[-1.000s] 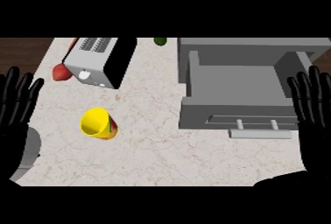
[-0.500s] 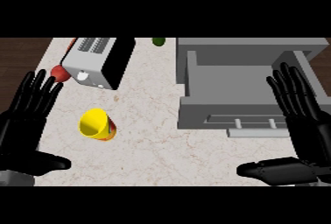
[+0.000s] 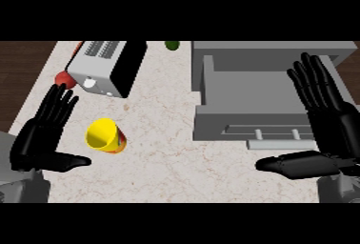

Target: Pick up the cup, place it into the drawer and close the drawer

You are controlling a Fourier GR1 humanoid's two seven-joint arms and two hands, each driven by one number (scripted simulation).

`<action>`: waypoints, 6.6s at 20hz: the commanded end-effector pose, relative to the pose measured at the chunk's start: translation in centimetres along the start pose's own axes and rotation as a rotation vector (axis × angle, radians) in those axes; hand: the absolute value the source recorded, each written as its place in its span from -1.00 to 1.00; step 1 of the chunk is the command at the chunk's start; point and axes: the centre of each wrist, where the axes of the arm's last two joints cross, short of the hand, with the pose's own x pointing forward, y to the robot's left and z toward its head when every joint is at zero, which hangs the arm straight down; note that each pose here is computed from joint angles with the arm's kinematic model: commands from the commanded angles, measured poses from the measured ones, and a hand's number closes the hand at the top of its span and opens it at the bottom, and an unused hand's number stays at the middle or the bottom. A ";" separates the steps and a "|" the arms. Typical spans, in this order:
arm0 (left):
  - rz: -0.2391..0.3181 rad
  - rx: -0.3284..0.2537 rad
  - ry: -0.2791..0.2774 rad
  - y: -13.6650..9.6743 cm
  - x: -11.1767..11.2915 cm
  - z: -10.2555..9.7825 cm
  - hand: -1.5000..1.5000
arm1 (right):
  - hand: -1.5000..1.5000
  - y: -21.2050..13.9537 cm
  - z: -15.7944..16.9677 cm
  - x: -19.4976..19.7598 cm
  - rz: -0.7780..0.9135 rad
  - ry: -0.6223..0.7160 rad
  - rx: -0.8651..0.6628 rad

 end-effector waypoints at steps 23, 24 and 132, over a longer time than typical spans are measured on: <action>-0.081 0.108 0.125 4.7 -15.0 4.6 -1.00 | -1.00 -1.4 -2.1 1.0 -0.015 -0.037 0.012; -0.087 0.093 0.116 5.8 -14.0 4.2 -1.00 | -1.00 -1.4 -1.3 0.3 0.017 -0.014 -0.020; -0.061 -0.184 -0.107 -25.8 2.8 -21.7 -1.00 | 1.00 1.8 -5.5 0.9 -0.169 -0.128 0.527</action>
